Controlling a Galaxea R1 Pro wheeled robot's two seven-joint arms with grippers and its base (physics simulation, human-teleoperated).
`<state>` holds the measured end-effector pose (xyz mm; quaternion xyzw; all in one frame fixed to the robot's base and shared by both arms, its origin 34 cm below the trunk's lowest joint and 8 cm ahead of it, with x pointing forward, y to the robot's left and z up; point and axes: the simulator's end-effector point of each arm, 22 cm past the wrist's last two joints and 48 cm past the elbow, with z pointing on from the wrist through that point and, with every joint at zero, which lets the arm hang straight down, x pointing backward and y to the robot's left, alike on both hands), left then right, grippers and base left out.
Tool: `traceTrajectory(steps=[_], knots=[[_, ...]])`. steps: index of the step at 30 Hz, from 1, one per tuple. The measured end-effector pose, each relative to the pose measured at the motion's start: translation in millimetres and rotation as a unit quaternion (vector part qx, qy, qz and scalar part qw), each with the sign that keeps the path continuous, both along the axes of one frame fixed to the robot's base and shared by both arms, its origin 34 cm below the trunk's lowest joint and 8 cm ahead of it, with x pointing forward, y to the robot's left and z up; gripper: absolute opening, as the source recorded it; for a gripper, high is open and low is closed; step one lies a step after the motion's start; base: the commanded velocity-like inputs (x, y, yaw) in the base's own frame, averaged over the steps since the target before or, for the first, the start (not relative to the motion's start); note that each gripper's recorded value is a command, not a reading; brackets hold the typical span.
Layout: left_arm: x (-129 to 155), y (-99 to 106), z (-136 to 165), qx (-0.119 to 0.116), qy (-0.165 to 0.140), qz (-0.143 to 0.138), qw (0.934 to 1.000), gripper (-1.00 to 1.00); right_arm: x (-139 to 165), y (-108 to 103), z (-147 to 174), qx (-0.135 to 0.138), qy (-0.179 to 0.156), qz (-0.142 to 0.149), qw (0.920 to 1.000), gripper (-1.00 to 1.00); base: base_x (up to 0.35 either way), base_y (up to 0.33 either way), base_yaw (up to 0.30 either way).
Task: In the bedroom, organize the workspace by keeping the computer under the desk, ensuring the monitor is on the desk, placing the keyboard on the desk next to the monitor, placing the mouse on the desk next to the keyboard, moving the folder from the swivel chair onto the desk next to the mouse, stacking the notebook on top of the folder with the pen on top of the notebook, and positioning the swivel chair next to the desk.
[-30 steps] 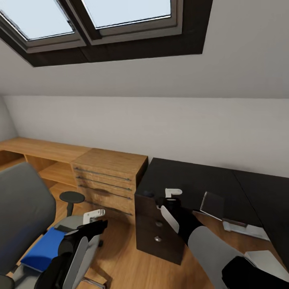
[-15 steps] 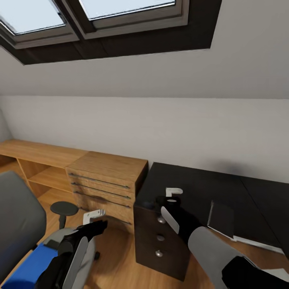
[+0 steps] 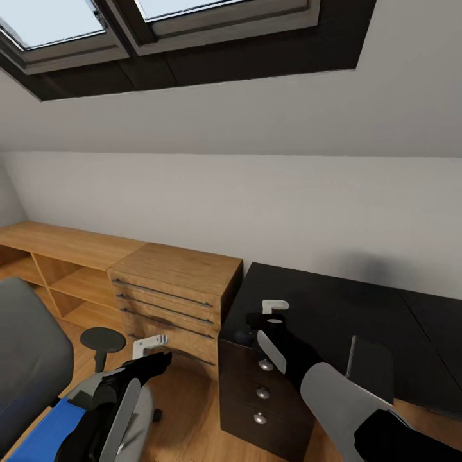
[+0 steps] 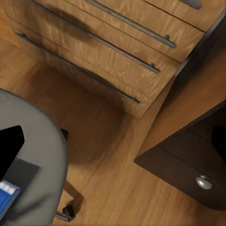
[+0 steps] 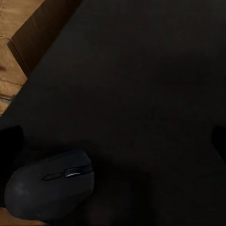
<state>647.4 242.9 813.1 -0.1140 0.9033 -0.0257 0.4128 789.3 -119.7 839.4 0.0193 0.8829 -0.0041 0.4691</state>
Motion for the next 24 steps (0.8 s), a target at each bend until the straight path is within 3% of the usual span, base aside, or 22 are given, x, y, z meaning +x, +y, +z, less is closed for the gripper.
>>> traceTrajectory(steps=[6, 7, 17, 19, 21, 24], knots=[[0, 1, -2, 0.000, 0.002, 0.000, 1.0000, 1.00, 0, 14, -3, 0.017, 0.001, 0.033, 0.9993, 1.00, 0.002, 0.000, 0.071], [0, 1, -2, 0.000, 0.002, 0.000, 1.0000, 1.00, -1, 27, -2, 0.015, -0.004, 0.068, 0.9976, 1.00, 0.000, 0.000, 0.002], [5, 6, 15, 0.000, -0.018, 0.007, 0.9998, 1.00, -1, 29, -4, -0.004, -0.009, 0.099, 0.9951, 1.00, 0.000, 0.000, 0.000], [7, 11, 24, -0.002, -0.029, 0.013, 0.9995, 1.00, -3, 36, -4, -0.007, -0.011, 0.116, 0.9932, 1.00, 0.000, 0.000, 0.000], [1, 14, 54, -0.017, -0.069, 0.020, 0.9972, 1.00, -4, 43, -4, -0.021, -0.015, 0.142, 0.9896, 1.00, 0.000, 0.000, 0.000], [-5, 18, 54, -0.025, -0.075, 0.028, 0.9964, 1.00, -4, 43, -4, -0.027, -0.016, 0.147, 0.9887, 1.00, 0.000, 0.000, 0.000]])
